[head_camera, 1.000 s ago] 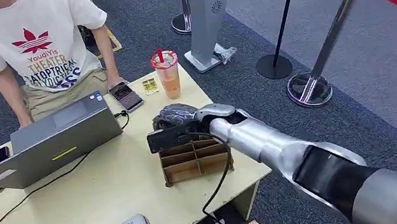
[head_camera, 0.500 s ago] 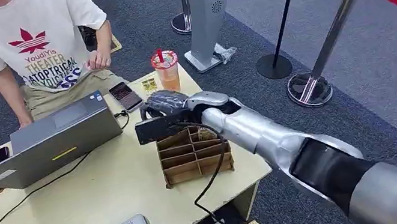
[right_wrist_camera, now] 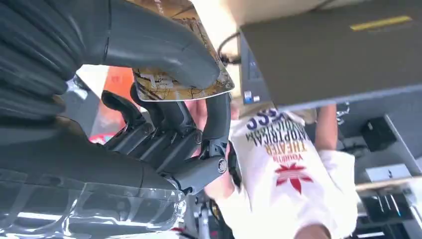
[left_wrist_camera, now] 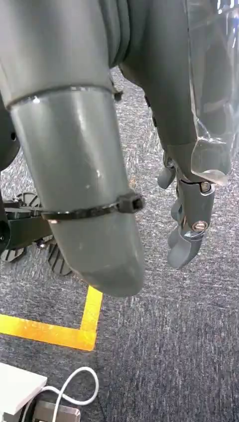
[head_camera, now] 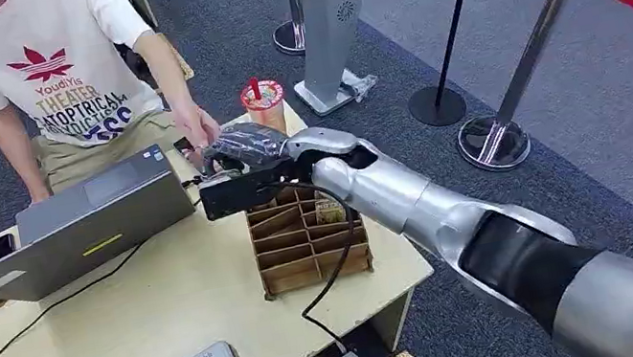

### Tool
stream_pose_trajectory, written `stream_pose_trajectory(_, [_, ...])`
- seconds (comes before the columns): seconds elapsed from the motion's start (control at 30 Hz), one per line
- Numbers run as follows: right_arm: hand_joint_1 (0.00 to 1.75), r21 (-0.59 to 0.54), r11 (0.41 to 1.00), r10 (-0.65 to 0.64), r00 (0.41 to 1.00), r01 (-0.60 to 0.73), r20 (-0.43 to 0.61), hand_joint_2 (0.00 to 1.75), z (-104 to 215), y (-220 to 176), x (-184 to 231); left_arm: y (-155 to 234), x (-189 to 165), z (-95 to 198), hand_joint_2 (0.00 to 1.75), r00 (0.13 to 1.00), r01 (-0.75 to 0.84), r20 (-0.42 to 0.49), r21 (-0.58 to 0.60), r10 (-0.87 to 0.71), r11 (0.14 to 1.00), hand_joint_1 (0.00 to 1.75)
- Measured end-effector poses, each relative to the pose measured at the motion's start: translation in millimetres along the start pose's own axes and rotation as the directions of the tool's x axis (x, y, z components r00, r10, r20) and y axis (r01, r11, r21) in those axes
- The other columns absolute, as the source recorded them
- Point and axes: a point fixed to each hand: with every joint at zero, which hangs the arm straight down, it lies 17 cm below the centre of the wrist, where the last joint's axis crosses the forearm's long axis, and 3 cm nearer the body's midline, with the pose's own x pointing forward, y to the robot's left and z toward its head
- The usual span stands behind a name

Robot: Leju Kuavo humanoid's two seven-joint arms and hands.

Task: Pass the card to the sensor for recognition and then transmit it.

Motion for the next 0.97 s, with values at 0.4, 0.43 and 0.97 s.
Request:
stream_pose_trajectory(0.4, [1.75,-0.121,0.992,0.023,0.999,-0.020,0.023,1.75,-27.6,-86.9,28.0,-4.2,1.2,0.2,0.00,1.000,0.009,-0.005,-0.007,-0.009,1.000,0.00])
stream_pose_trajectory(0.43, [1.75,-0.128,0.992,0.019,1.000,-0.017,0.014,1.75,-30.0,-91.2,27.4,-4.5,1.3,0.2,0.00,1.000,0.010,-0.006,-0.007,-0.010,1.000,0.00])
stream_pose_trajectory(0.97, [0.09,-0.114,0.993,-0.033,0.993,0.020,-0.110,1.75,-42.3,-84.6,-18.4,-9.9,2.5,0.4,0.00,0.999,0.046,-0.014,-0.018,-0.046,0.999,0.00])
